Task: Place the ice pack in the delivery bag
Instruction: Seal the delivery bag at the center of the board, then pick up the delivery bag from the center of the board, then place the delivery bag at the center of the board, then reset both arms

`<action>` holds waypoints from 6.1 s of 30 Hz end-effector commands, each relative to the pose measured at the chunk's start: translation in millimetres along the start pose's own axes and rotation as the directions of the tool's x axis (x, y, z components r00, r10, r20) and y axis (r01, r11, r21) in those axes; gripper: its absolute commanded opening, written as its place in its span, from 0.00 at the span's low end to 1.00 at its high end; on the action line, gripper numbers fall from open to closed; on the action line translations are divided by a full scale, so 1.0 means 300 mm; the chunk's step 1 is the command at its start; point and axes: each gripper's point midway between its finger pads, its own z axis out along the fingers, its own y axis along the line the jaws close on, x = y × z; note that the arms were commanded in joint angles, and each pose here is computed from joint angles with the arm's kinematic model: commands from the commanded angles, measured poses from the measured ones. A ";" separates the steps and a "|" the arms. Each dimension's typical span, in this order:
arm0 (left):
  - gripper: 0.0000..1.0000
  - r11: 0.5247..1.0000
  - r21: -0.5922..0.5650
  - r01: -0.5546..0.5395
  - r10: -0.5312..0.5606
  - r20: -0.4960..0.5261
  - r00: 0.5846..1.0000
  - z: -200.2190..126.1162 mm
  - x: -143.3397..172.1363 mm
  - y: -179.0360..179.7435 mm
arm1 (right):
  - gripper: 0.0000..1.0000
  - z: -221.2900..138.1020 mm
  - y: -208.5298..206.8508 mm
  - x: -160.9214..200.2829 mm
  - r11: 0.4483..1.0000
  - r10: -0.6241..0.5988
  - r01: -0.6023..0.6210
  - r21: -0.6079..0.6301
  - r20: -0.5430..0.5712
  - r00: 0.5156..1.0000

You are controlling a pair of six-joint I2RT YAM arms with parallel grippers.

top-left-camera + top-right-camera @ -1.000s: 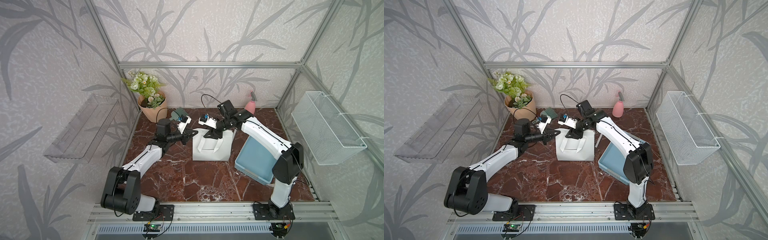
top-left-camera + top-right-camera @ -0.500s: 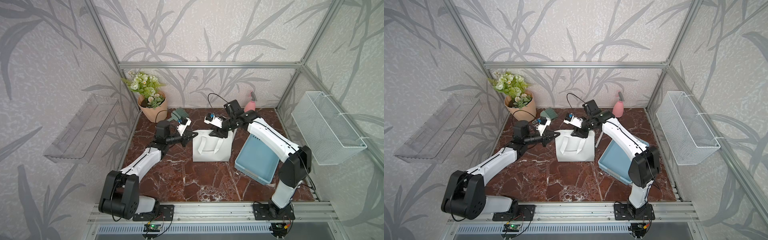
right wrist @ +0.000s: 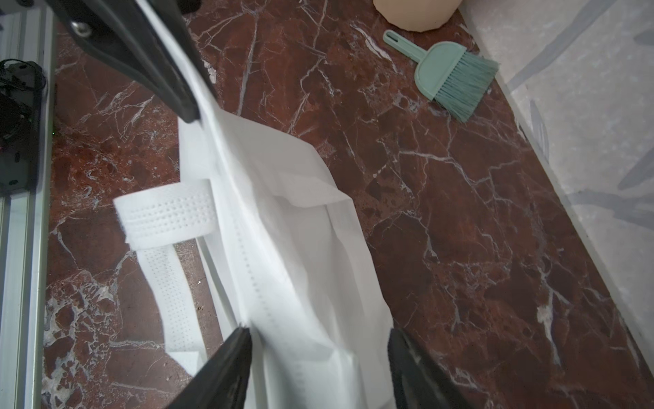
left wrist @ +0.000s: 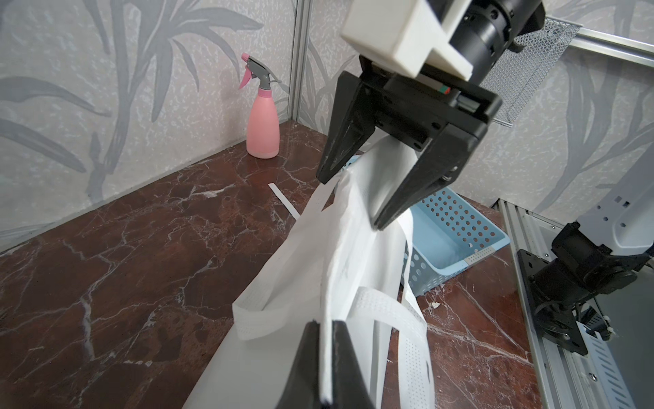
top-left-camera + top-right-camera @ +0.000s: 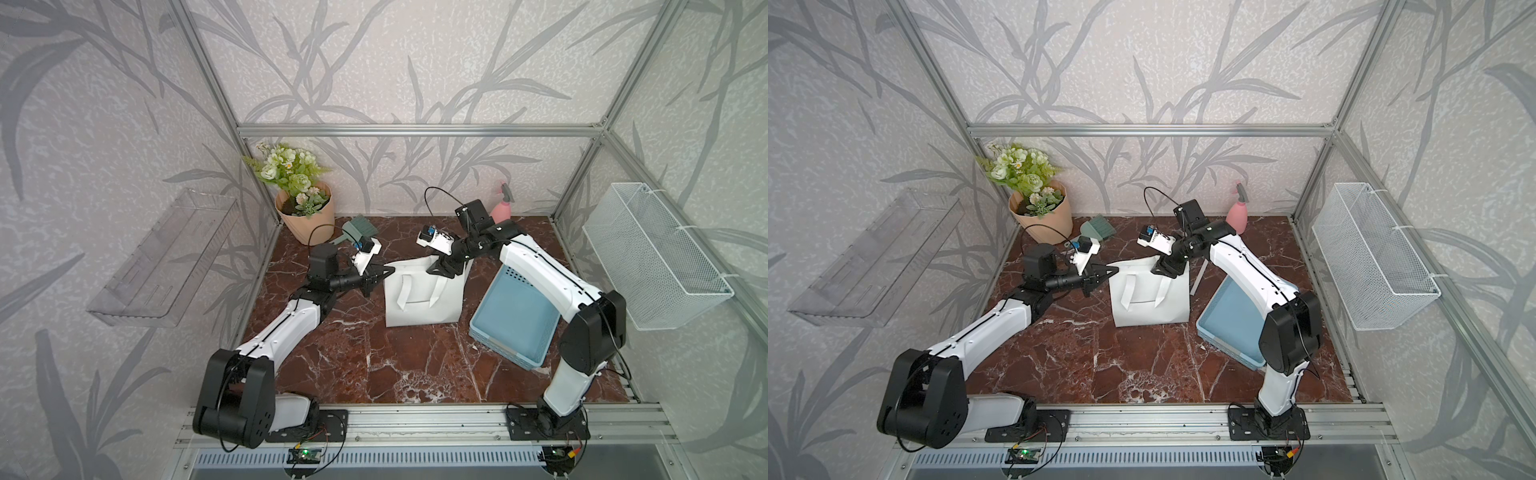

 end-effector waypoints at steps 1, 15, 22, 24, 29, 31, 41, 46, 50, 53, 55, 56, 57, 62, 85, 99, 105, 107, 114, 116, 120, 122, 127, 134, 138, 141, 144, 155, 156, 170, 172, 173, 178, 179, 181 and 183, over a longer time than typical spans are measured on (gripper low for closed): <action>0.00 0.998 0.005 -0.059 0.059 0.033 0.998 -0.021 -0.037 -0.017 | 0.65 -0.024 0.012 0.042 0.999 0.036 -0.037 -0.004 -0.039 0.999; 0.00 0.998 0.024 -0.058 0.057 0.048 0.997 -0.019 -0.047 -0.025 | 0.61 0.037 0.085 -0.089 0.987 -0.021 0.029 -0.157 0.050 0.999; 0.00 0.998 0.024 -0.065 0.064 0.050 0.997 -0.022 -0.048 -0.029 | 0.49 0.069 0.078 -0.084 0.988 -0.036 0.041 -0.152 0.037 0.999; 0.00 0.998 0.020 -0.066 0.065 0.046 0.997 -0.022 -0.047 -0.028 | 0.42 0.071 0.077 -0.071 0.989 -0.040 0.044 -0.141 0.028 0.999; 0.00 0.997 0.002 -0.072 0.072 0.034 0.997 -0.025 -0.035 -0.019 | 0.14 0.055 0.088 -0.051 0.989 -0.037 0.043 -0.139 0.045 0.998; 0.00 0.998 0.000 -0.070 0.070 0.032 0.997 -0.024 -0.031 -0.017 | 0.08 0.045 0.090 -0.054 0.990 -0.038 0.046 -0.137 0.056 0.998; 0.31 0.998 -0.009 -0.058 0.058 0.036 0.998 -0.025 -0.055 -0.010 | 0.28 0.008 0.086 -0.087 0.993 -0.027 0.038 -0.113 0.093 0.995; 0.50 0.996 -0.071 -0.051 0.054 0.042 0.998 -0.040 -0.124 0.010 | 0.57 -0.075 0.045 -0.122 0.999 0.029 -0.025 -0.027 0.161 0.987; 0.58 0.990 -0.125 -0.068 0.074 0.050 0.996 -0.063 -0.211 0.013 | 0.67 -0.175 0.000 -0.142 0.991 0.053 -0.087 0.105 0.291 0.955; 0.63 0.984 -0.140 -0.114 0.120 0.040 0.992 -0.066 -0.274 -0.015 | 0.73 -0.258 -0.030 -0.134 0.969 0.101 -0.184 0.167 0.413 0.905; 0.64 0.978 -0.142 -0.154 0.155 -0.004 0.988 -0.039 -0.292 -0.037 | 0.75 -0.304 -0.036 -0.110 0.950 0.154 -0.263 0.168 0.481 0.863; 0.64 0.976 -0.132 -0.172 0.169 -0.029 0.985 -0.023 -0.293 -0.047 | 0.76 -0.321 -0.035 -0.099 0.943 0.170 -0.289 0.168 0.503 0.847; 0.64 0.977 -0.116 -0.179 0.172 -0.064 0.983 0.000 -0.288 -0.058 | 0.77 -0.339 -0.033 -0.085 0.934 0.186 -0.315 0.170 0.522 0.832; 0.61 0.983 -0.062 -0.172 0.152 -0.250 0.956 0.104 -0.231 -0.065 | 0.81 -0.382 -0.004 -0.004 0.890 0.255 -0.416 0.186 0.553 0.793; 0.48 0.962 0.070 -0.264 0.257 -0.561 0.787 0.285 -0.038 -0.081 | 0.99 -0.452 0.073 0.127 0.830 0.301 -0.512 0.221 0.596 0.745; 0.00 0.955 0.037 -0.295 0.267 -0.543 0.796 0.256 -0.080 -0.092 | 0.99 -0.443 0.058 0.134 0.829 0.287 -0.508 0.232 0.603 0.744; 0.00 0.919 -0.136 -0.370 0.238 -0.555 0.797 0.192 -0.137 -0.021 | 0.99 -0.445 0.041 0.130 0.821 0.283 -0.518 0.241 0.616 0.736; 0.00 0.888 -0.206 -0.410 0.236 -0.561 0.793 0.150 -0.160 0.013 | 0.99 -0.443 0.038 0.126 0.822 0.282 -0.517 0.238 0.620 0.733; 0.00 0.754 -0.508 -0.417 0.104 -0.535 0.839 -0.057 -0.241 0.201 | 0.99 -0.428 0.028 0.111 0.826 0.297 -0.525 0.205 0.634 0.714; 0.00 0.685 -0.609 -0.400 0.042 -0.514 0.857 -0.147 -0.256 0.282 | 0.99 -0.425 0.025 0.108 0.826 0.302 -0.529 0.197 0.638 0.709; 0.00 0.513 -0.779 -0.360 -0.044 -0.443 0.896 -0.342 -0.285 0.423 | 0.99 -0.420 0.019 0.106 0.821 0.314 -0.540 0.186 0.642 0.700; 0.00 0.437 -0.833 -0.340 -0.068 -0.408 0.911 -0.423 -0.289 0.478 | 0.99 -0.416 0.017 0.107 0.820 0.319 -0.543 0.183 0.641 0.698; 0.00 0.278 -0.929 -0.244 -0.150 -0.293 0.944 -0.614 -0.274 0.604 | 0.99 -0.416 0.015 0.106 0.817 0.323 -0.548 0.178 0.645 0.692; 0.00 0.268 -0.944 -0.193 -0.230 -0.257 0.939 -0.650 -0.184 0.697 | 0.99 -0.408 0.013 0.108 0.816 0.332 -0.553 0.170 0.644 0.689; 0.00 0.222 -0.956 -0.190 -0.267 -0.247 0.931 -0.681 -0.154 0.730 | 0.99 -0.409 0.012 0.110 0.814 0.332 -0.554 0.174 0.644 0.689; 0.15 0.185 -0.965 -0.187 -0.285 -0.235 0.929 -0.700 -0.140 0.741 | 0.99 -0.409 0.010 0.113 0.811 0.332 -0.557 0.179 0.644 0.690; 0.65 0.180 -0.966 -0.187 -0.281 -0.233 0.931 -0.702 -0.141 0.738 | 0.99 -0.412 0.008 0.115 0.808 0.329 -0.558 0.188 0.643 0.692; 1.00 0.337 -0.941 0.015 -0.092 -0.018 0.996 -0.565 -0.377 0.522 | 0.99 -0.448 -0.089 0.231 0.651 0.326 -0.659 0.378 0.644 0.692; 1.00 0.380 -0.924 0.040 -0.083 0.009 0.997 -0.529 -0.362 0.491 | 0.99 -0.453 -0.103 0.259 0.616 0.330 -0.673 0.409 0.642 0.692; 1.00 0.317 -0.926 0.205 -0.146 0.167 0.975 -0.477 0.204 0.402 | 0.99 -0.512 -0.180 0.683 0.140 0.248 -0.666 0.733 0.625 0.740; 1.00 0.240 -0.963 0.127 -0.137 0.096 0.986 -0.514 0.269 0.441 | 0.99 -0.506 -0.196 0.724 0.098 0.228 -0.626 0.774 0.595 0.771; 1.00 0.218 -0.971 0.098 -0.135 0.070 0.988 -0.521 0.292 0.459 | 0.99 -0.506 -0.206 0.743 0.075 0.219 -0.619 0.782 0.592 0.775; 1.00 0.146 -0.986 0.079 -0.098 0.065 0.993 -0.557 0.336 0.561 | 0.99 -0.475 -0.281 0.811 0.079 0.170 -0.683 0.726 0.666 0.727; 1.00 0.148 -0.987 0.070 -0.079 0.058 0.995 -0.553 0.339 0.567 | 0.99 -0.467 -0.298 0.819 0.083 0.171 -0.695 0.714 0.677 0.716; 1.00 0.157 -0.986 0.064 -0.034 0.059 0.998 -0.543 0.339 0.576 | 0.99 -0.429 -0.317 0.816 0.149 0.262 -0.697 0.701 0.652 0.711; 1.00 0.167 -0.984 0.066 -0.014 0.065 0.998 -0.536 0.358 0.576 | 0.99 -0.407 -0.322 0.806 0.212 0.285 -0.703 0.679 0.645 0.709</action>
